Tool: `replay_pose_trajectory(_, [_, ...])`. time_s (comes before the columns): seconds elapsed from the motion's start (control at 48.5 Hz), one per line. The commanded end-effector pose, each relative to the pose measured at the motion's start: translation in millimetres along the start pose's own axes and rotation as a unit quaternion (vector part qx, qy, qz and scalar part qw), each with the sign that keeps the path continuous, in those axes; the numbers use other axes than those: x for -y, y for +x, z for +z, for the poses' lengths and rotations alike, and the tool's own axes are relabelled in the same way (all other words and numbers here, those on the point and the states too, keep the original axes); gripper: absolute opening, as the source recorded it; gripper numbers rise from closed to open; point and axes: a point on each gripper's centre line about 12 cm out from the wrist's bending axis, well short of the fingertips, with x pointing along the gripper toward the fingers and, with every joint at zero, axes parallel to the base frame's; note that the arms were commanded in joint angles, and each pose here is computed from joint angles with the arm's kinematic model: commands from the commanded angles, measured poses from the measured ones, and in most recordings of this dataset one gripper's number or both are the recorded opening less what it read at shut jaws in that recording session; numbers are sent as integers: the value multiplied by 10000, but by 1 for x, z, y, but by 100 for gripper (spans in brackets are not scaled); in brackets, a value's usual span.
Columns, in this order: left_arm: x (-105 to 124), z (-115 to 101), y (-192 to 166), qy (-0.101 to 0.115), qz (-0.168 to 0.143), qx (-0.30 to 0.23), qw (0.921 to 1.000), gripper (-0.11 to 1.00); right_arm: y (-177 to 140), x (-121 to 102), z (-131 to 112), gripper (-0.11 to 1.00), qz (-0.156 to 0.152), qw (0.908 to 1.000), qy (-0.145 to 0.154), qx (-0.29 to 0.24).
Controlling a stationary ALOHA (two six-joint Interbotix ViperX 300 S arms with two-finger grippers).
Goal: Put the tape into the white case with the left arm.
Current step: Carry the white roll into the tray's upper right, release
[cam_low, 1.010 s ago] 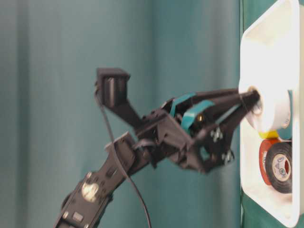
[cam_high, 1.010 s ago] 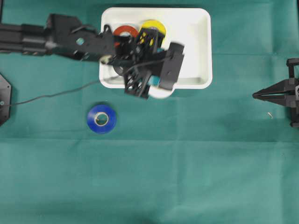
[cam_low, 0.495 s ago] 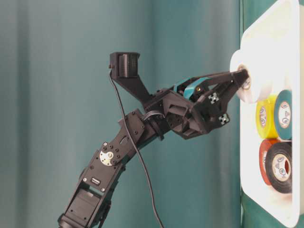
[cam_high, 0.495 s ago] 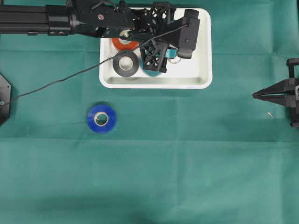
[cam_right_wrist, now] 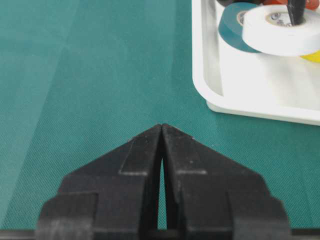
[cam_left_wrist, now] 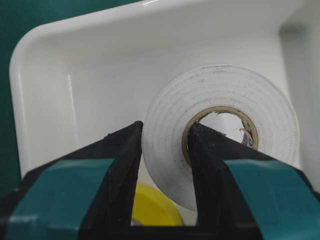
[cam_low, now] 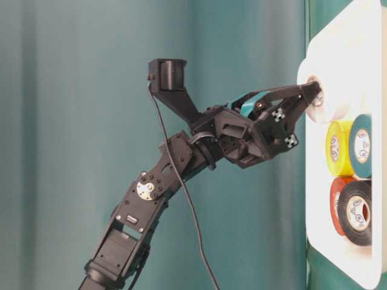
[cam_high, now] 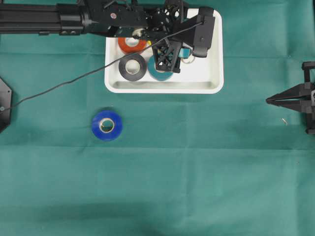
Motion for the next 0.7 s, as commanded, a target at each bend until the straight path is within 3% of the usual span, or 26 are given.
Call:
replay_pose_trajectory(0.0, [-12,18,-12,-60,164,287,9994,27,1,0,5,-9,-5,10000,18,77])
replay_pose_trajectory(0.392, [-22,16,-11,-158,237,292,9992,29,1,0,5,-9,-5,10000,18,69])
replay_pose_trajectory(0.577, [-21,16,-12,-144,228,288,9992,82,1,0,5,-9,-5,10000,18,69])
replay_pose_trajectory(0.68, [-18,16,-15,-135,211,288,9993,98,1,0,5,-9,-5,10000,10,61])
